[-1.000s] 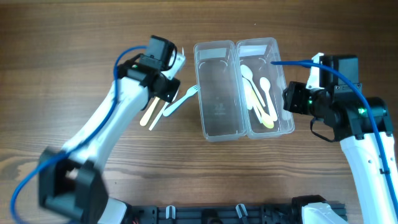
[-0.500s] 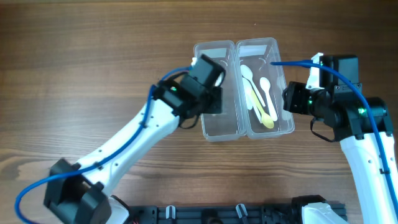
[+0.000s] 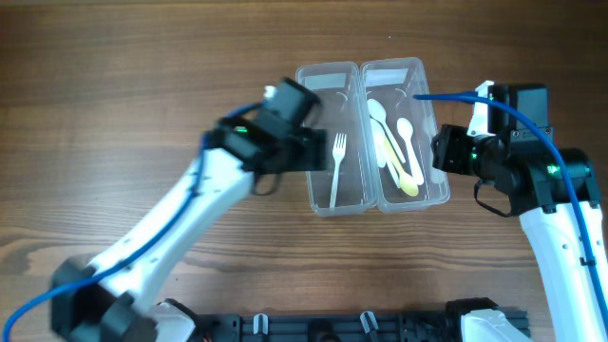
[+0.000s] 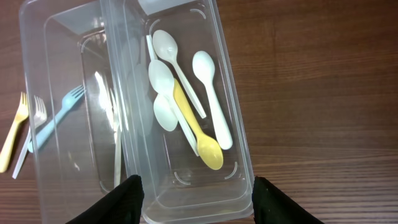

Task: Pack container
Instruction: 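Place the white fork into the left container, then grasp the yellow fork with the left gripper, then place the yellow fork into the left container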

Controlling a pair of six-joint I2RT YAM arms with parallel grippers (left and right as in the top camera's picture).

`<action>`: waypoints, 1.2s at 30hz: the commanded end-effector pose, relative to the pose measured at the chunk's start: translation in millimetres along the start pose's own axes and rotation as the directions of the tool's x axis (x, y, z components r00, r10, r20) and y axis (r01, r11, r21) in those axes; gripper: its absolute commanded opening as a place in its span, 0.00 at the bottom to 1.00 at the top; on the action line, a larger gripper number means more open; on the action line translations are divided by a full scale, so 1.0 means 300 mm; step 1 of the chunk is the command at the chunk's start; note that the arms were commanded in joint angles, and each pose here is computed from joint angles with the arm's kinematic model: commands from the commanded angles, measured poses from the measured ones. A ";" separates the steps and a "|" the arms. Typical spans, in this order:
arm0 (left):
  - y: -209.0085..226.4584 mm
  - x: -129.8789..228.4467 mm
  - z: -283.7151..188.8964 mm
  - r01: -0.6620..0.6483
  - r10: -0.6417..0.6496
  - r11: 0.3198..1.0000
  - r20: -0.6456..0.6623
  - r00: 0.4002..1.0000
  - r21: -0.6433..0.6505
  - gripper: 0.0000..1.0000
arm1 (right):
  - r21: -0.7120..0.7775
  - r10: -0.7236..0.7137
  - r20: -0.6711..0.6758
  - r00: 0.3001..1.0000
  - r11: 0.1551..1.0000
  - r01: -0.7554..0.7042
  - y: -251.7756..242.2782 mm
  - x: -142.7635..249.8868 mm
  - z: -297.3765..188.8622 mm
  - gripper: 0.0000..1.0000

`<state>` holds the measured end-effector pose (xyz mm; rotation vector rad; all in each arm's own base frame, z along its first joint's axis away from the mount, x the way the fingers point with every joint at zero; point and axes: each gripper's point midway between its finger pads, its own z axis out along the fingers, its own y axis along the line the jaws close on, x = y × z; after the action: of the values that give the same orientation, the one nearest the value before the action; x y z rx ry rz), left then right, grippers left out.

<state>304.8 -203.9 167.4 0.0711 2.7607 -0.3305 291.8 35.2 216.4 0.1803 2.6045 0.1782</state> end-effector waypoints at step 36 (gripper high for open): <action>0.584 0.066 0.493 -0.393 0.348 0.918 -0.372 0.861 -0.051 0.42 | 0.014 -0.006 0.035 0.999 1.000 0.005 -0.005 -0.030 -0.018 0.56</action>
<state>359.2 -61.0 -3.3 0.6423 3.0085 0.0040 292.9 35.3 217.1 0.1797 2.5992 0.1791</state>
